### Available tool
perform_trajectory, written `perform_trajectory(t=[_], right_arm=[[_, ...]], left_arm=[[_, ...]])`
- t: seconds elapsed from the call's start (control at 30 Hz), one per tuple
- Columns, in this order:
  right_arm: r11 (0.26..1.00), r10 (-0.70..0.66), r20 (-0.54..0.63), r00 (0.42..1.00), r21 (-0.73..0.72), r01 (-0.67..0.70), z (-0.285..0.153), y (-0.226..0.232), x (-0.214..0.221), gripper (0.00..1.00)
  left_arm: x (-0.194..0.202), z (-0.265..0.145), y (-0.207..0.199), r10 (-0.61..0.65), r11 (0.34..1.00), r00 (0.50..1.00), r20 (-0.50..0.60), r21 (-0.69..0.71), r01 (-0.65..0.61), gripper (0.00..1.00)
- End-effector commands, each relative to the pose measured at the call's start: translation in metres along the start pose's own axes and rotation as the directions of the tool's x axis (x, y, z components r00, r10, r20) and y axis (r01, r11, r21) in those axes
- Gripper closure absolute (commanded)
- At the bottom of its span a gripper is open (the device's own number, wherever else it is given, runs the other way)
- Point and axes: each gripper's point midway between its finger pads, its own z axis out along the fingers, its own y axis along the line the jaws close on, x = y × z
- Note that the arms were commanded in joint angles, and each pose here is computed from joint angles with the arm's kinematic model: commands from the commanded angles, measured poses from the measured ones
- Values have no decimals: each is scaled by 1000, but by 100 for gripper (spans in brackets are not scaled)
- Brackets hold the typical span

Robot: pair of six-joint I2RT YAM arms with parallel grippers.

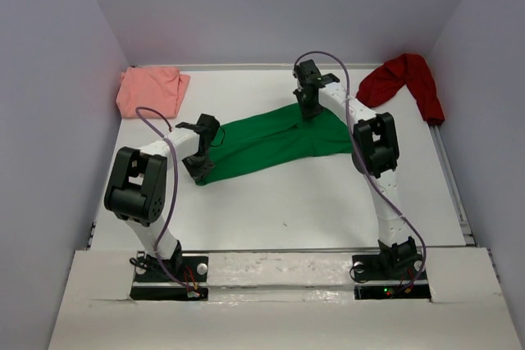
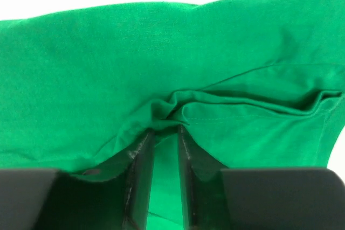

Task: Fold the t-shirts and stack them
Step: Fold the tshirt

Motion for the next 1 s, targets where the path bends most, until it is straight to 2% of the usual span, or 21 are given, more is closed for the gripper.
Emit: perform_trajectory(t=[0.0, 0.1, 0.13, 0.23, 0.27, 0.33, 0.4, 0.47, 0.67, 0.73, 0.83, 0.87, 0.9, 0.93, 0.97], right_arm=[[999, -8, 39, 999, -50, 10, -8, 9, -15, 60], [999, -5, 62, 998, -50, 8, -15, 8, -19, 50], [999, -11, 62, 998, -49, 14, -15, 7, -18, 47], [999, -37, 69, 997, -37, 40, -18, 4, -19, 46], [998, -54, 70, 996, -37, 57, -18, 4, -19, 46], [997, -58, 73, 996, -43, 61, -18, 4, -21, 46], [996, -57, 77, 995, -58, 62, -18, 7, -21, 46], [996, -54, 82, 995, -72, 60, -19, 9, -21, 46], [997, -33, 101, 994, -71, 40, -33, 7, -24, 47], [998, -20, 112, 994, -56, 26, -46, 2, -25, 47], [1000, 26, 114, 993, -16, -25, -59, -8, -22, 48], [1000, 29, 117, 993, -6, -28, -63, -11, -21, 48], [999, 33, 115, 993, 8, -34, -66, -14, -19, 48], [999, 41, 128, 991, 22, -45, -74, -18, -21, 51], [998, 45, 127, 991, 37, -50, -76, -21, -20, 53]], left_arm=[[-2, -10, 22, 9, 997, 1000, 29, -76, -7, 85], [-7, -15, 27, 12, 996, 998, 55, -94, -7, 85], [-8, -17, 26, 15, 996, 998, 58, -91, -9, 74], [-10, -26, 29, 6, 995, 997, 76, -102, 2, 62], [-11, -28, 30, 1, 994, 997, 83, -108, 8, 48], [-11, -34, 31, -7, 992, 997, 83, -122, 17, 31], [-13, -40, 37, -6, 989, 995, 98, -148, 20, 29], [-16, -51, 41, -17, 986, 992, 124, -162, 37, 12], [-33, -95, 38, -44, 987, 962, 268, -140, 84, 12], [-42, -107, 28, -30, 995, 952, 305, -83, 58, 17], [-52, -115, 4, 41, 998, 941, 337, 22, -51, 32], [-50, -115, -6, 70, 993, 943, 325, 67, -96, 58], [-56, -117, -20, 66, 986, 934, 350, 123, -115, 73], [-54, -114, -25, 119, 974, 928, 354, 139, -178, 96], [-50, -113, -35, 133, 962, 932, 338, 182, -203, 100]])
